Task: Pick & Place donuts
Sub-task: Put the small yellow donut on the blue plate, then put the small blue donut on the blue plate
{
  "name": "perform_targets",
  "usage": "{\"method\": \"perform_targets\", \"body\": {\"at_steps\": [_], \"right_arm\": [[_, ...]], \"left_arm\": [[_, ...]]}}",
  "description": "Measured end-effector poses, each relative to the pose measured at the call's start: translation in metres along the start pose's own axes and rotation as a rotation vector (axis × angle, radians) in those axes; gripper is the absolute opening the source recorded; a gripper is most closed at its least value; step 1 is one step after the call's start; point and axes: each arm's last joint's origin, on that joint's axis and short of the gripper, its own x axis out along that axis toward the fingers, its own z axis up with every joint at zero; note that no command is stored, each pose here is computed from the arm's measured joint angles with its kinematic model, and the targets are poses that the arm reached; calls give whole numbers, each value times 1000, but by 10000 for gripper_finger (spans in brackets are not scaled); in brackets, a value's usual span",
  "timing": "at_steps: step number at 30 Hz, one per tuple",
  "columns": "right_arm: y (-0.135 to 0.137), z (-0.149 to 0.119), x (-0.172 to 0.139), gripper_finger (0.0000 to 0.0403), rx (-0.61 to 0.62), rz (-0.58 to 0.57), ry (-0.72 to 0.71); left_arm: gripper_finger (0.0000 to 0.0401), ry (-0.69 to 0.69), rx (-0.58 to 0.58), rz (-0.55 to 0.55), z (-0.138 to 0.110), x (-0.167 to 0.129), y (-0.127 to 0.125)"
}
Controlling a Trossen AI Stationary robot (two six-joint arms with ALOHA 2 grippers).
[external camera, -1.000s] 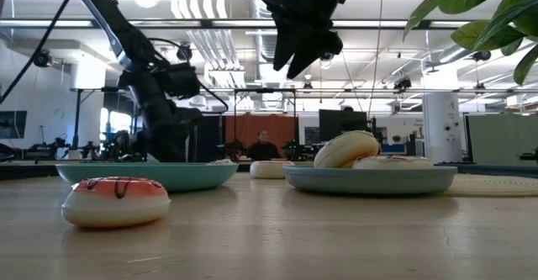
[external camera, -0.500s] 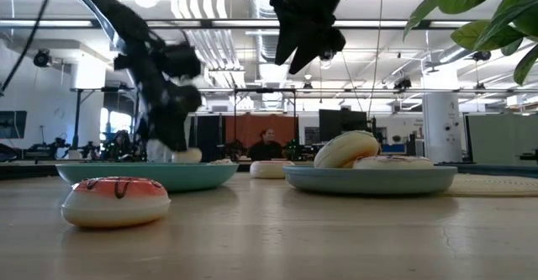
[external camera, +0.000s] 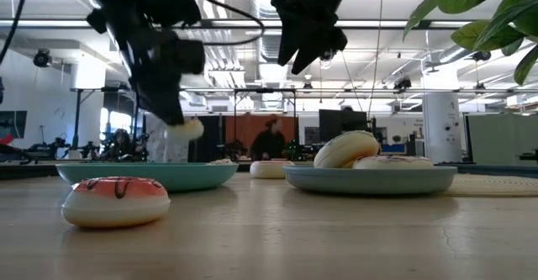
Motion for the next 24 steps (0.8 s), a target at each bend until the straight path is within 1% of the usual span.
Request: {"method": "perform_targets", "body": {"at_steps": [4,11,14,20,24], "right_arm": [[2,-1,-1,203,1,5,0],[13,-7,-4,203,-13,22,3],[15,-8,-4,203,-13,19,0],[15,-8,-4,203,-13,18,-1],[15,-8,-4,203,-18,18,-2]], "left_arm": [[0,39,-61,117,-2,20,7],[4,90,-70,138,-3,34,9],[26,91,-105,145,-1,31,8],[82,84,-104,156,5,11,4],[95,65,-61,162,8,-2,2]]}}
